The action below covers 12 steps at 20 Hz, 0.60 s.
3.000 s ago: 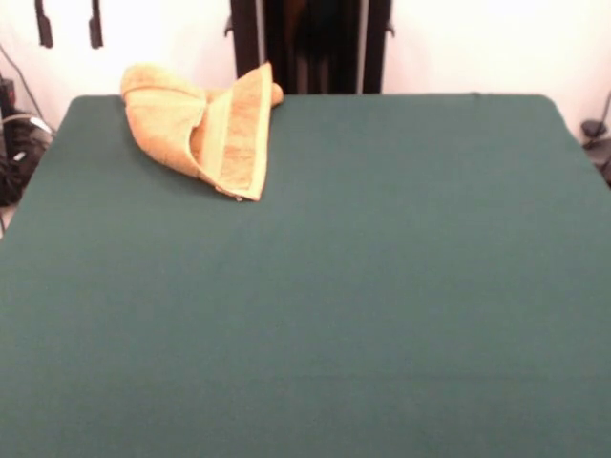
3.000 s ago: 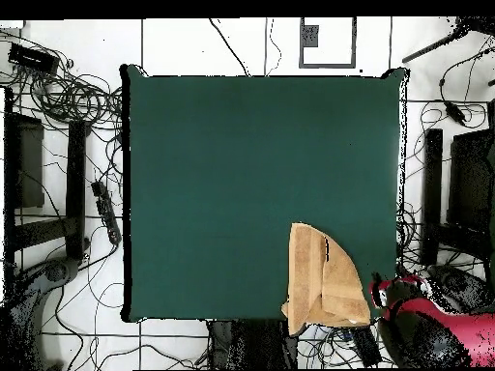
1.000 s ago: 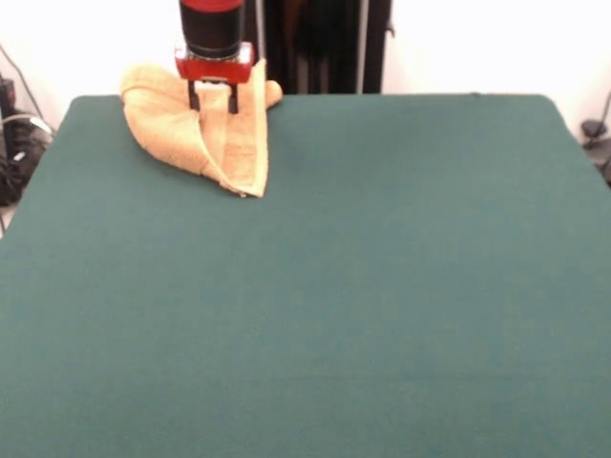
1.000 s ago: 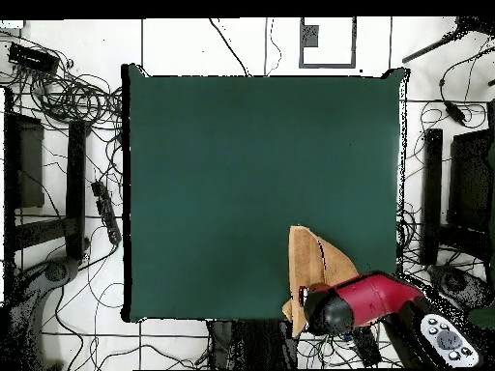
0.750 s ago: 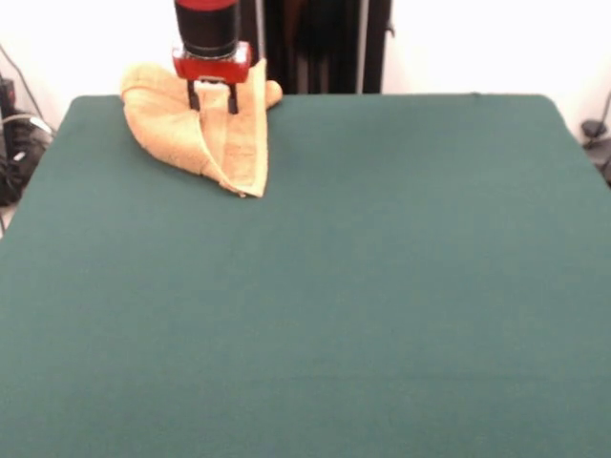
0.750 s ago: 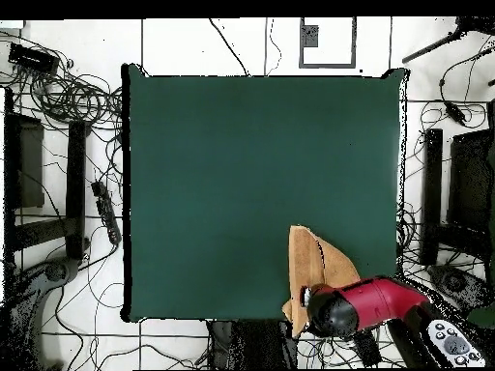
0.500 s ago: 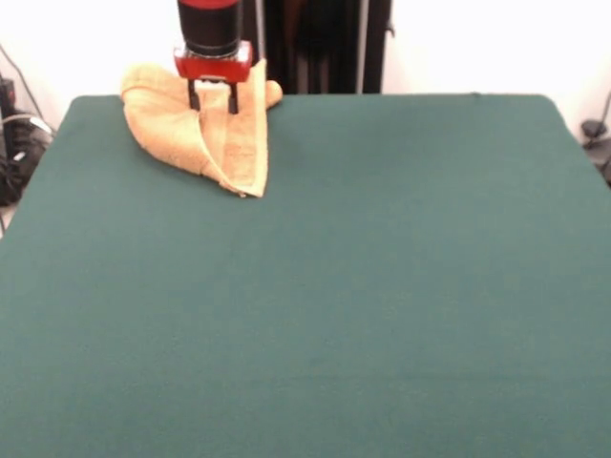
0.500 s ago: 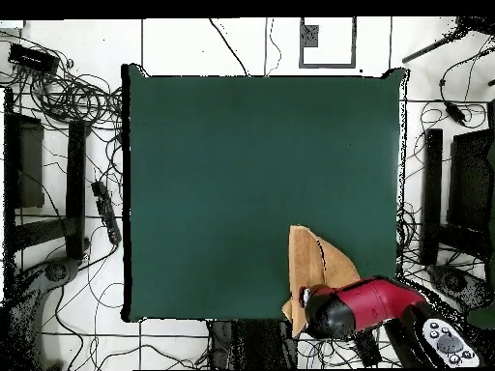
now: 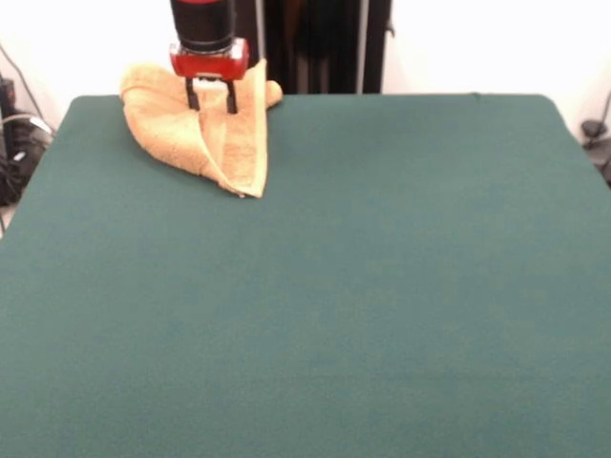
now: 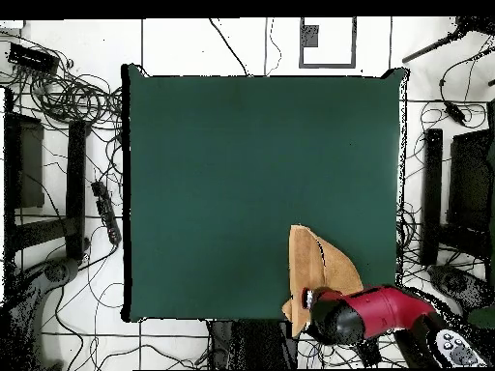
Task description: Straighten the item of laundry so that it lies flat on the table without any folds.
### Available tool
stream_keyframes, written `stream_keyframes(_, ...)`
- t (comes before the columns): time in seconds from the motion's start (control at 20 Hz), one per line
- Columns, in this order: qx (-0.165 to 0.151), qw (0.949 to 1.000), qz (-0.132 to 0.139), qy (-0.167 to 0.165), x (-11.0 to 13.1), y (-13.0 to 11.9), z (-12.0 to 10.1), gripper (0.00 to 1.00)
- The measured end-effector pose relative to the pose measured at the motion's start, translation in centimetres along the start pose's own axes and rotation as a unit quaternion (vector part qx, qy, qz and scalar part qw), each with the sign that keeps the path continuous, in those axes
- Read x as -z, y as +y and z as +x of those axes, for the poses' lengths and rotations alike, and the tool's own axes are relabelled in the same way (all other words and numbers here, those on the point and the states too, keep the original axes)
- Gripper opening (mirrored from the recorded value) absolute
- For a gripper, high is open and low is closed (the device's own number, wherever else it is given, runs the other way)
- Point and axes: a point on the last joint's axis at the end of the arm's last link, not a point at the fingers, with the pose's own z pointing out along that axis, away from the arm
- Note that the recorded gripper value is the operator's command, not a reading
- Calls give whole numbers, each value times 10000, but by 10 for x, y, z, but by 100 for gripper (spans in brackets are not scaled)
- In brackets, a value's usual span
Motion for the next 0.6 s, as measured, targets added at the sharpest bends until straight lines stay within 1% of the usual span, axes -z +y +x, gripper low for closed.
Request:
stream_keyframes(0.1, -165, 9998, -107, -17, 1, -3, -1, 100)
stream_keyframes(0.15, -328, 9992, -216, -41, 2, -6, -2, 100)
stream_keyframes(0.3, -498, 9982, -341, -72, 4, -9, -4, 100)
stream_keyframes(0.4, -688, 9965, -472, -108, 6, -10, -9, 100)
stream_keyframes(0.6, -888, 9942, -586, -175, 12, -9, -20, 100)
